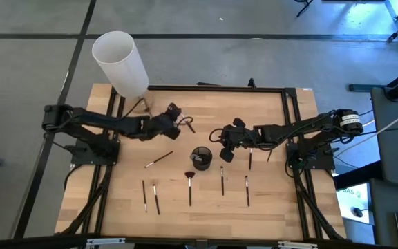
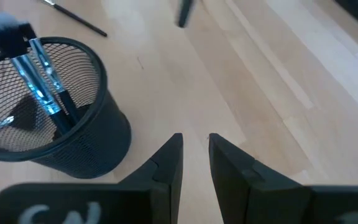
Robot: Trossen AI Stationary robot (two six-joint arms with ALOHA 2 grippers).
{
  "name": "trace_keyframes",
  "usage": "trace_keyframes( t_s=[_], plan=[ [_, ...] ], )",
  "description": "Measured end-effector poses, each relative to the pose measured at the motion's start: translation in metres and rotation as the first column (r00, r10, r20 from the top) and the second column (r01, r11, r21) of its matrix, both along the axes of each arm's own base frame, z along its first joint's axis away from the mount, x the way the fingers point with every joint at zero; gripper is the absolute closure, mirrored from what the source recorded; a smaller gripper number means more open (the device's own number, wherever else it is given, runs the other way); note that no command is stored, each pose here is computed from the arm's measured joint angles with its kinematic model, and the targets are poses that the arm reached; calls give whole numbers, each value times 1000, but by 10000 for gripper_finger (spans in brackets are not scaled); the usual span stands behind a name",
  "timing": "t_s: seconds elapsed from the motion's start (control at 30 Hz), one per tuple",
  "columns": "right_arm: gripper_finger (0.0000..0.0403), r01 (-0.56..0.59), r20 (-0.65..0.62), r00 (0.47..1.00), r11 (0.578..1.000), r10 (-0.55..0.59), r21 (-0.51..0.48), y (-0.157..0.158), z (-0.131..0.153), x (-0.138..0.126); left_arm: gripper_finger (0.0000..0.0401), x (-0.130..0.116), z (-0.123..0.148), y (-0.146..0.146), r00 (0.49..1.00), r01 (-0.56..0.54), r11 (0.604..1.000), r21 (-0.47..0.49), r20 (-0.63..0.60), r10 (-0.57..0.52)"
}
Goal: Pick & Place Makeup Brushes
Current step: Put the powder brush into the makeup organizer, then put the eyeshadow brush into the makeup organizer
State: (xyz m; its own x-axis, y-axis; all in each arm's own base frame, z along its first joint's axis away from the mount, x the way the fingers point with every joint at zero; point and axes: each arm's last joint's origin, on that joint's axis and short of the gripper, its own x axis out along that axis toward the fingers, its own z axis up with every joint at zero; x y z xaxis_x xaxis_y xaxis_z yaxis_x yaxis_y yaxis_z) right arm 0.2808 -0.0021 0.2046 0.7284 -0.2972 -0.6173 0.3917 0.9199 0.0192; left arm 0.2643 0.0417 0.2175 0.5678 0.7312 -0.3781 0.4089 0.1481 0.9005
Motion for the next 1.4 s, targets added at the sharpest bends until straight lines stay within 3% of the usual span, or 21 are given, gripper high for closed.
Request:
trace_keyframes(
  t_s=[0.2, 0.43, 0.67, 0.93, 1.1, 1.2, 1.4],
  plan=[
    [324, 1, 0, 1000, 1000, -1, -1, 0, 0, 0, 392, 6, 22, -32, 986, 149, 978, 143, 59, -159],
    [324, 6, 14, 1000, 1000, -6, -4, -1, 1, 1, 391, 13, 6, -62, 970, 235, 965, 115, 36, -240],
    [324, 22, 97, 995, 1000, -22, 3, -3, 7, 5, 384, 19, -14, -87, 959, 283, 945, 163, -67, -275],
    [324, 35, 145, 989, 999, -40, 33, -5, 12, 8, 352, 23, -5, -100, 950, 293, 938, 186, 55, -307],
    [324, -97, 279, 959, 985, 54, 143, -2, 42, 20, 319, 23, -4, -102, 946, 300, 937, 181, 68, -316],
    [324, -89, 228, 972, 981, 48, 171, -1, 49, 21, 300, 21, -8, -101, 951, 300, 936, 182, 23, -309],
    [324, 144, -32, 990, 970, -140, 195, -6, 54, 9, 272, 19, -8, -106, 966, 232, 960, 160, 80, -247]
  ],
)
